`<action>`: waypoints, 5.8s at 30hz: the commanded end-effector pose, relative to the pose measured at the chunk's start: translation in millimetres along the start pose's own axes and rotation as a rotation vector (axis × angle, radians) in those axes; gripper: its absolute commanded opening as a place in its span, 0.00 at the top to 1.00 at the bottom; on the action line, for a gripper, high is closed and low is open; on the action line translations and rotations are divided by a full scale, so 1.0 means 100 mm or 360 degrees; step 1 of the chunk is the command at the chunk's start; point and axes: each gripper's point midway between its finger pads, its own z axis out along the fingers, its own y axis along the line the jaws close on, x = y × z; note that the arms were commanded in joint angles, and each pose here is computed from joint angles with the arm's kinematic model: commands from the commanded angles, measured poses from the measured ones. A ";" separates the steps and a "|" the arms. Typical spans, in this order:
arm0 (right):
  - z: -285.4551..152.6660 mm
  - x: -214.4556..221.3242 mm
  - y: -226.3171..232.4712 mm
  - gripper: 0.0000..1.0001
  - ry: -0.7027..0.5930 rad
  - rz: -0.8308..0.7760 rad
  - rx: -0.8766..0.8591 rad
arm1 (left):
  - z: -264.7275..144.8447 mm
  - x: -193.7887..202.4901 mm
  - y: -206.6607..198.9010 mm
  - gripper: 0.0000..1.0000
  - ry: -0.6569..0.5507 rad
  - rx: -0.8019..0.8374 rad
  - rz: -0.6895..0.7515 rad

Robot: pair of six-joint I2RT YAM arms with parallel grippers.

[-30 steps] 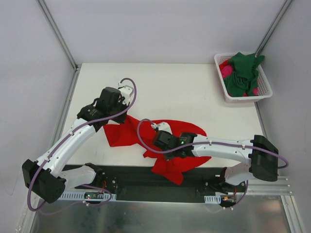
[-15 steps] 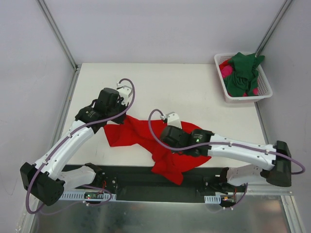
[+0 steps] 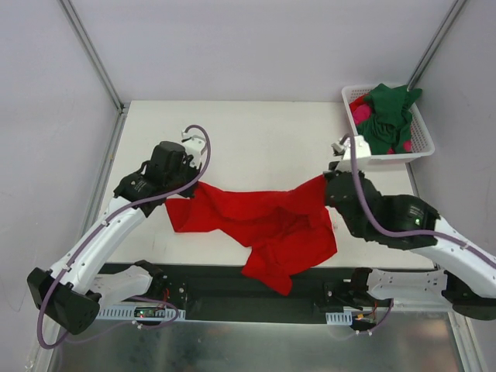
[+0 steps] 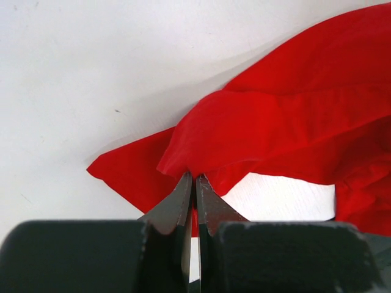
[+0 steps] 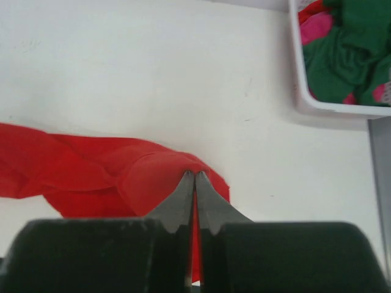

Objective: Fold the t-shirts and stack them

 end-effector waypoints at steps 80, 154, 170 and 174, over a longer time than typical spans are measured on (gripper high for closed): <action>0.89 -2.74 -0.55 0.99 -0.0685 -0.0162 -0.0086 | -1.50 -1.97 0.14 1.00 -0.1090 -0.0060 0.0362; 2.72 -0.24 -0.92 0.99 0.0030 0.0123 0.0216 | 1.49 -0.59 1.37 1.00 -0.0258 -0.0331 0.0042; 2.99 -0.31 -1.35 0.98 0.0042 0.0099 0.0627 | 1.80 -0.79 1.92 1.00 -0.0225 -0.0436 0.0103; 2.99 -0.34 -1.34 0.98 0.0039 0.0100 0.0600 | 1.86 -0.74 1.88 1.00 -0.0210 -0.0394 0.0076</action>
